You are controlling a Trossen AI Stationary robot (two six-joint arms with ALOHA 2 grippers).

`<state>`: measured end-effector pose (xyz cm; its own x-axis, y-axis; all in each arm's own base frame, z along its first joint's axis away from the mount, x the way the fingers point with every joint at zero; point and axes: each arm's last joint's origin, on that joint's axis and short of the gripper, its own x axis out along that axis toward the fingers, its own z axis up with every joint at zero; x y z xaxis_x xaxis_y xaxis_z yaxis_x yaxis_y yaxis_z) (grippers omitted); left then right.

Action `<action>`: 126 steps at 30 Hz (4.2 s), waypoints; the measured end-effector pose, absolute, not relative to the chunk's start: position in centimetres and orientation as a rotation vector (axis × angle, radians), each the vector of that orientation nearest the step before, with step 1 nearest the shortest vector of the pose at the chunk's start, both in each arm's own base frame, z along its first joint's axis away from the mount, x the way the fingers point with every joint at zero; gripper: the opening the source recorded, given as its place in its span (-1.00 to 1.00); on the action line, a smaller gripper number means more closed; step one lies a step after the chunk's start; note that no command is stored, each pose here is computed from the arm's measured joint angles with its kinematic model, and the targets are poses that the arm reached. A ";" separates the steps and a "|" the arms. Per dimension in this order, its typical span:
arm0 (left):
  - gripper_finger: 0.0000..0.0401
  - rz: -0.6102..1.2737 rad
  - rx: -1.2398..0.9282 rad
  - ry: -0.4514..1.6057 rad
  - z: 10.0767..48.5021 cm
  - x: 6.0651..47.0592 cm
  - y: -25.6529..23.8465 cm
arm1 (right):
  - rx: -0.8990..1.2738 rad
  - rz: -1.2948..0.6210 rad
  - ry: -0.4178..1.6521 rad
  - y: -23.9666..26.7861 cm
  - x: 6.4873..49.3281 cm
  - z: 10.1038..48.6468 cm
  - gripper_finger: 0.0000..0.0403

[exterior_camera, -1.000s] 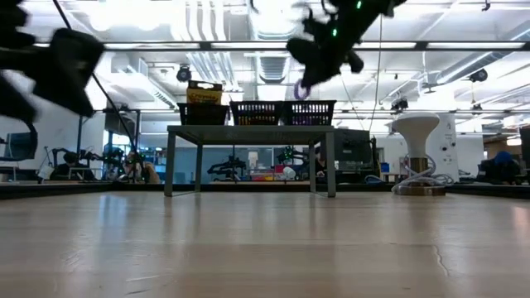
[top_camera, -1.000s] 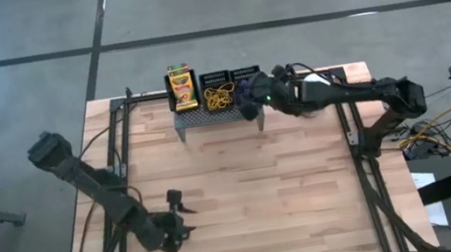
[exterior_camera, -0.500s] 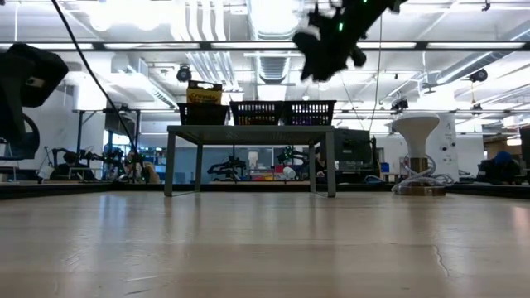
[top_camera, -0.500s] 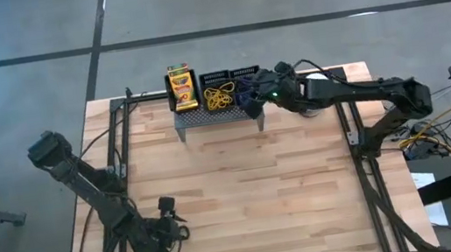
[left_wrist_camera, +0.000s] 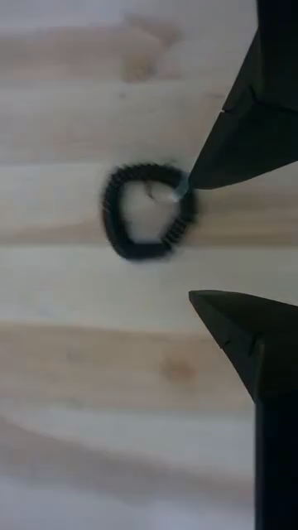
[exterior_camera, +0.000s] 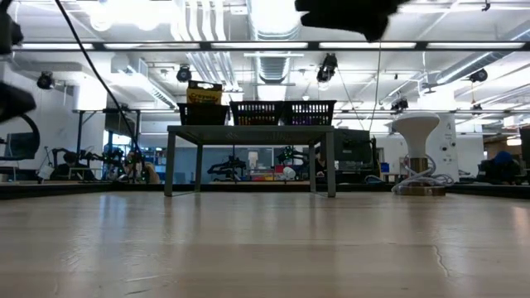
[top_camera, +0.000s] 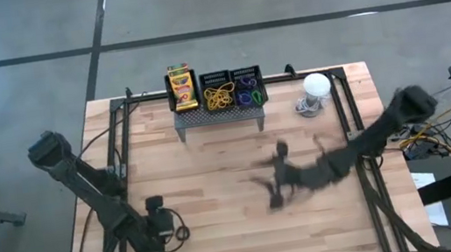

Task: Pick & Place Office Desk Supplies
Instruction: Put the black spring keychain in the right black bin on the shelf, then return to Home Position

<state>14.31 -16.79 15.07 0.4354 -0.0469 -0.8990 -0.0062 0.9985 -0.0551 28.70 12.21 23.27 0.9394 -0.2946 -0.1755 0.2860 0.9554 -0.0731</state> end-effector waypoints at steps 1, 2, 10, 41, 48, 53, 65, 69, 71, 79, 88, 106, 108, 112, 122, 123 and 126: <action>0.08 -0.042 -0.079 1.092 14.5 14.3 -16.7 | -0.054 -0.288 0.175 13.4 28.6 22.0 -0.11; 0.07 -0.053 -0.109 1.057 13.9 14.4 -16.6 | -0.066 -0.287 0.166 14.5 28.5 20.9 -0.12; -0.05 -0.053 -0.241 0.886 10.5 13.9 -14.3 | -0.268 -0.323 0.187 18.6 30.3 15.7 -0.13; -0.94 0.082 0.073 0.639 14.2 23.2 -13.5 | -0.104 -0.306 0.395 15.5 32.1 10.9 -0.15; -0.95 0.079 0.171 0.552 14.3 25.0 -13.0 | 0.074 -0.300 0.357 14.3 33.5 9.8 0.02; -0.94 0.060 0.278 0.522 14.3 25.3 -13.2 | 0.118 -0.250 0.270 13.8 35.7 9.2 0.11; -0.94 0.081 0.317 0.558 13.5 25.0 -13.1 | 0.138 -0.158 0.229 13.2 37.7 9.4 -0.36; -0.83 0.080 0.332 0.559 13.5 25.1 -13.0 | 0.125 -0.161 0.291 13.2 37.3 9.7 -0.79; -0.67 0.082 0.331 0.557 13.6 25.1 -12.9 | 0.106 -0.174 0.337 13.1 37.0 9.7 -0.89; 0.08 0.063 0.320 0.497 17.4 24.6 -13.0 | -0.047 -0.465 0.379 13.1 34.6 16.9 -0.93; 0.22 0.105 0.221 0.510 17.6 23.0 -12.3 | -0.069 -0.932 0.448 0.8 31.6 28.7 -0.93; 0.01 0.127 0.189 0.515 17.0 22.8 -12.1 | 0.216 -0.841 0.573 -13.0 29.1 29.2 -0.34; 0.01 0.127 0.189 0.515 17.0 22.8 -12.1 | 0.178 -0.796 0.543 -11.6 28.9 30.3 -0.24; 0.01 0.127 0.189 0.515 17.0 22.8 -12.1 | 0.094 -0.634 0.508 -6.7 27.5 31.4 -0.15; 0.01 0.133 0.177 0.513 17.0 22.8 -12.0 | 0.184 0.018 0.440 3.0 17.2 25.0 -0.46; 0.01 0.134 0.174 0.511 17.0 22.8 -12.0 | 0.195 0.043 0.408 3.2 16.2 24.5 -0.51; 0.01 0.158 0.114 0.484 17.3 23.2 -11.6 | 0.172 0.109 0.324 3.2 13.9 23.0 -0.67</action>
